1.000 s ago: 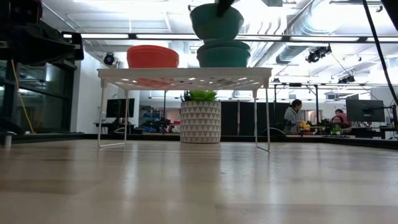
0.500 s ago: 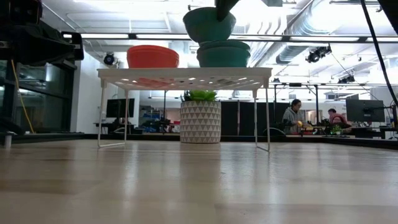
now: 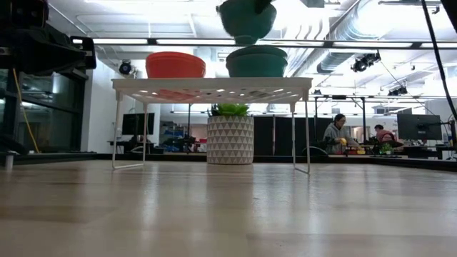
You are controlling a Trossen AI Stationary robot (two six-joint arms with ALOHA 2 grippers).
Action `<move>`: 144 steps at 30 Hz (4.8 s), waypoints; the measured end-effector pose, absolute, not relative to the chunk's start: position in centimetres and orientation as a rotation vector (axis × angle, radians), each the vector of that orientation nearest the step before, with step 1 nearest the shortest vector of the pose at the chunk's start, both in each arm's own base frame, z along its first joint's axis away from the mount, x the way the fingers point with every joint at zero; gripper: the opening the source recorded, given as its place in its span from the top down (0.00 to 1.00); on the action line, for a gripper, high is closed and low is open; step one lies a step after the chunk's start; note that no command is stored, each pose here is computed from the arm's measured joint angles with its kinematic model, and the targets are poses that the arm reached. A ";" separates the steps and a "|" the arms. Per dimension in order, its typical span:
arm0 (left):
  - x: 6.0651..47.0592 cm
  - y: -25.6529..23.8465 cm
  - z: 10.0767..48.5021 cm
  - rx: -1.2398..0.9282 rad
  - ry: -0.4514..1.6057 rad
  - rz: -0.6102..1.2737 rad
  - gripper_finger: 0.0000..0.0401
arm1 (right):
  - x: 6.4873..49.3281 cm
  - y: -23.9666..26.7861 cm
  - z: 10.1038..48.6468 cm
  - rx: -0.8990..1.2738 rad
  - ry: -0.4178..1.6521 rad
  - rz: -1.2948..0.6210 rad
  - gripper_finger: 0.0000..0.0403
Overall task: Pick & Place Mini bowls
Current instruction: Stack the blue bowl on the blue bowl on the shelf
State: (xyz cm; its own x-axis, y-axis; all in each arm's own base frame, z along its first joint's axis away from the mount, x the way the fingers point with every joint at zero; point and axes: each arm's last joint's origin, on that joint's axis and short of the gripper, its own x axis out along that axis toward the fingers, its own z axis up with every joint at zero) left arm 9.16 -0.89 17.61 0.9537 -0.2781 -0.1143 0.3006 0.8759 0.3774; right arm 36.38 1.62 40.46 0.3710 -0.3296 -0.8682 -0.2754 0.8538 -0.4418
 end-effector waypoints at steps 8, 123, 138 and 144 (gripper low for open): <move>9.2 -0.9 17.6 0.403 0.058 -0.302 1.00 | 31.6 0.8 40.9 -0.553 1.258 -0.064 1.00; 9.2 -0.9 17.6 0.403 0.057 -0.301 1.00 | 33.7 -1.9 36.5 -0.690 1.141 0.293 0.82; 9.2 -0.9 17.6 0.403 0.058 -0.302 1.00 | 33.5 -1.7 36.5 -0.635 1.161 0.273 0.66; 9.2 -0.9 17.6 0.403 0.057 -0.302 1.00 | 33.3 -1.6 36.5 -0.625 1.187 0.242 0.67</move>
State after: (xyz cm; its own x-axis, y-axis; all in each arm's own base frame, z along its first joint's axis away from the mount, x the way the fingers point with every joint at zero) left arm 9.16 -0.89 17.61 0.9538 -0.2779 -0.1145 0.3006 0.8759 0.3774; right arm 33.32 -1.59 36.55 0.3728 -0.1433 -0.9168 -0.4904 0.8083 -0.3258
